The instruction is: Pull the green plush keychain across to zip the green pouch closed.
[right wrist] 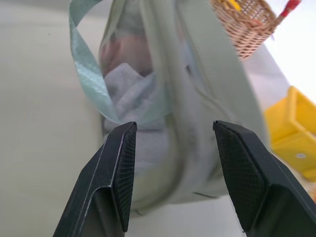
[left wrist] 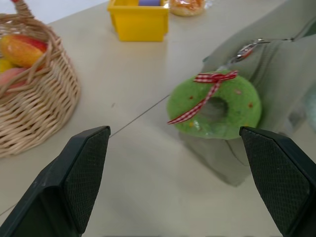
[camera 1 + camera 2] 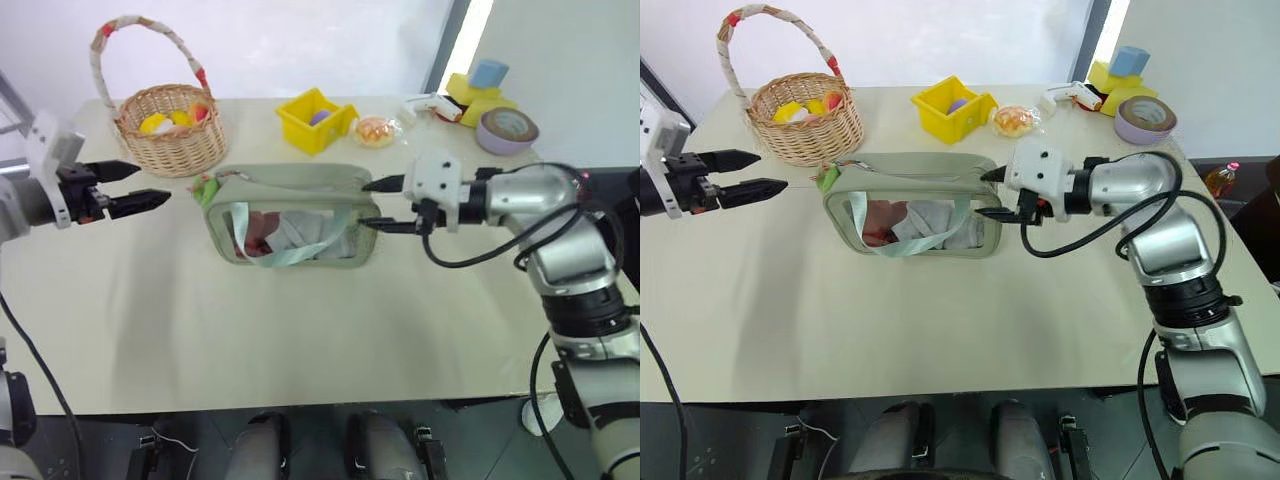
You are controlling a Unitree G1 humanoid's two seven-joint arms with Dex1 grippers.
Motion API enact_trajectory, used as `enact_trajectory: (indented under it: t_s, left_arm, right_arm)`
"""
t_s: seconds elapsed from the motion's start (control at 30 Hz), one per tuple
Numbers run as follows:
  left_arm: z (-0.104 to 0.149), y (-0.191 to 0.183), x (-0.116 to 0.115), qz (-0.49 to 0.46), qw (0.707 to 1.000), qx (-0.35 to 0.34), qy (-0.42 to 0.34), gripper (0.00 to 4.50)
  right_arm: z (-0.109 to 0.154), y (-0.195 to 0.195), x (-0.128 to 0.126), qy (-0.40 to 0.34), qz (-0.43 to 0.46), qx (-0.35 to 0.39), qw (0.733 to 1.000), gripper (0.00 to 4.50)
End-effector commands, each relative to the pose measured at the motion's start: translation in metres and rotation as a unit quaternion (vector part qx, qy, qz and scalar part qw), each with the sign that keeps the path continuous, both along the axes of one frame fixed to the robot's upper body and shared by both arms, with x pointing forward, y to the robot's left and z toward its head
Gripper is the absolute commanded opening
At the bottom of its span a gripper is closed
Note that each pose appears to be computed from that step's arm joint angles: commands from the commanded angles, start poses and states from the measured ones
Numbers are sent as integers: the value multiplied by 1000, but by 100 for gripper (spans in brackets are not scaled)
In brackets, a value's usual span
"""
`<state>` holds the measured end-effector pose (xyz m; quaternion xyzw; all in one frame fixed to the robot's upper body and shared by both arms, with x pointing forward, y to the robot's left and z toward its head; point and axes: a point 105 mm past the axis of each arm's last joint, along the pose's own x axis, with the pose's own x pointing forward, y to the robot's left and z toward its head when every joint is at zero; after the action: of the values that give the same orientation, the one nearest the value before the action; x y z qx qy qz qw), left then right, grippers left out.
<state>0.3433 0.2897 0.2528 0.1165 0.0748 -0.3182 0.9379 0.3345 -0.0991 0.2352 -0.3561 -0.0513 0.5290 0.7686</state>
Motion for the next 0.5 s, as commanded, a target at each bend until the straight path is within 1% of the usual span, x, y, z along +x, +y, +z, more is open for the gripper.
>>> enact_trajectory:
  t_s: [0.03,0.07,0.13,0.2,0.27,0.3,0.4,0.5]
  left_arm:
    - [3,3,5,9,1000,8,-19,450]
    - [-3,3,8,11,1000,7,-15,450]
    - [-12,-3,11,3,1000,-2,-6,450]
    - [-17,-9,13,-5,1000,-8,-3,450]
    - [-21,-14,21,-1,1000,-21,-8,450]
    - [-23,-16,26,4,1000,-25,-12,450]
    - [-25,-18,39,20,998,-60,-17,450]
    - [-31,-24,44,11,998,-64,-11,450]
  right_arm:
    - [4,5,4,-20,-4,10,1000,254]
    - [3,7,5,-18,-2,14,1000,254]
    - [2,12,3,-14,9,17,1000,200]
    - [1,14,3,-17,16,14,1000,120]
    - [2,15,1,-18,21,15,1000,12]
    - [2,15,0,-18,24,16,999,5]
    - [0,15,-2,-16,29,15,999,5]
    - [-2,15,-4,-17,31,10,999,5]
